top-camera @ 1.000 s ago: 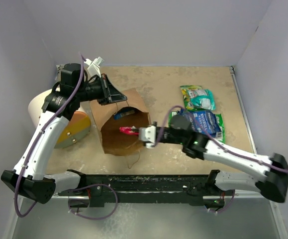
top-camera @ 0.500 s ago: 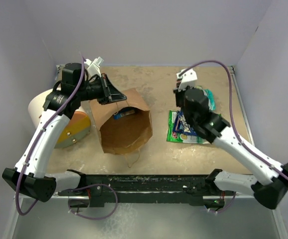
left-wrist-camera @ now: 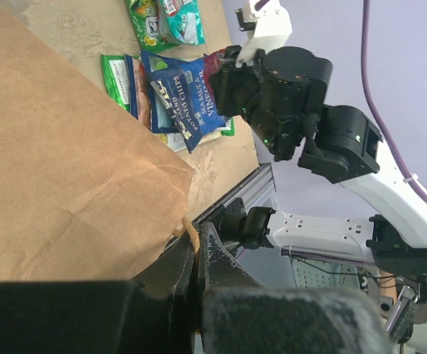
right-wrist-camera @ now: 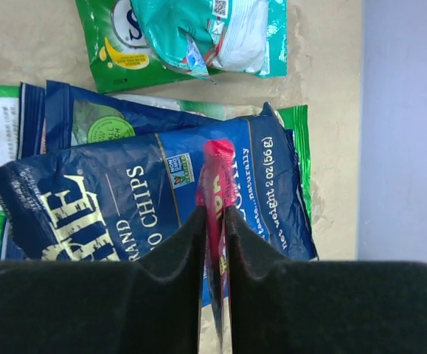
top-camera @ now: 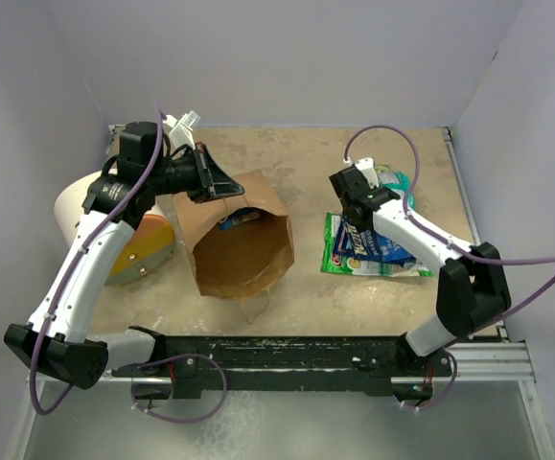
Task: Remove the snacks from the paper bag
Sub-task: Place the snack at the center of the board, then take out the snack from the paper bag, then place the snack at the center of the board, then adjust the paper bag at the center of the board.
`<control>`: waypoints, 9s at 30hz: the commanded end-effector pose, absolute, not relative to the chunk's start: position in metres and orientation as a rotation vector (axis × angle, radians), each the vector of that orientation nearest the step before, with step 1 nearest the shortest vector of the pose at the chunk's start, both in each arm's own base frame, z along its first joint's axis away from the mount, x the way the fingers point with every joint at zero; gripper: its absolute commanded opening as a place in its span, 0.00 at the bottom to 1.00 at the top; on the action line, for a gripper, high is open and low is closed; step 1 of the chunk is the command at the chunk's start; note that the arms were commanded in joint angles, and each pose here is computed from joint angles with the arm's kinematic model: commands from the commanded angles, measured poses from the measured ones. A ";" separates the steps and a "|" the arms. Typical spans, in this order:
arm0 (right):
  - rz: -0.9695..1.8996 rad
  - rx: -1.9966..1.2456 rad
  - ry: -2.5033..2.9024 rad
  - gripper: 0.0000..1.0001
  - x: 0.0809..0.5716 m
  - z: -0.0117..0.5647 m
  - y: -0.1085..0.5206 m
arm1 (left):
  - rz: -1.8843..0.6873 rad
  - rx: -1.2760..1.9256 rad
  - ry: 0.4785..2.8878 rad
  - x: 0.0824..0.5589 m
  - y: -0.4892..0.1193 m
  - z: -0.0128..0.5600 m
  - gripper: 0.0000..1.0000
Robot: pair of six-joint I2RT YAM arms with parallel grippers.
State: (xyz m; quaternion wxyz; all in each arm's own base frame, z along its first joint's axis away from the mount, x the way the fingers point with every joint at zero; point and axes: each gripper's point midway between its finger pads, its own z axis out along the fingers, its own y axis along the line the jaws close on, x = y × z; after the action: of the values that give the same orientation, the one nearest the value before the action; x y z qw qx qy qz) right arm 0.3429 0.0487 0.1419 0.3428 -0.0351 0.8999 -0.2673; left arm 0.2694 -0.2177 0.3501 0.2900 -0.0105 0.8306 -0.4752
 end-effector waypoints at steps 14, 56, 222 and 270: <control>-0.087 -0.323 2.138 0.80 0.337 0.234 0.112 | -1.345 0.037 2.136 0.260 -0.221 0.375 0.00; 0.088 -1.329 1.185 0.21 0.281 0.148 0.446 | -1.512 0.155 2.114 0.232 -0.231 0.390 0.00; 0.034 -0.363 2.200 0.29 0.369 0.156 0.100 | -0.860 -0.133 2.169 0.264 -0.134 0.389 0.99; 1.043 -0.103 2.245 0.96 0.265 0.291 0.332 | -0.667 -0.258 2.206 0.241 -0.103 0.372 0.99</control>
State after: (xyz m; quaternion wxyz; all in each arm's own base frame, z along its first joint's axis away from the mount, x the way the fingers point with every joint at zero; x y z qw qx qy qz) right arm 0.2419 0.3301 0.2782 0.2834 -0.0579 0.8462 0.4476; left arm 0.2432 -0.1105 0.3672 0.3810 -0.1276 0.8688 -0.2892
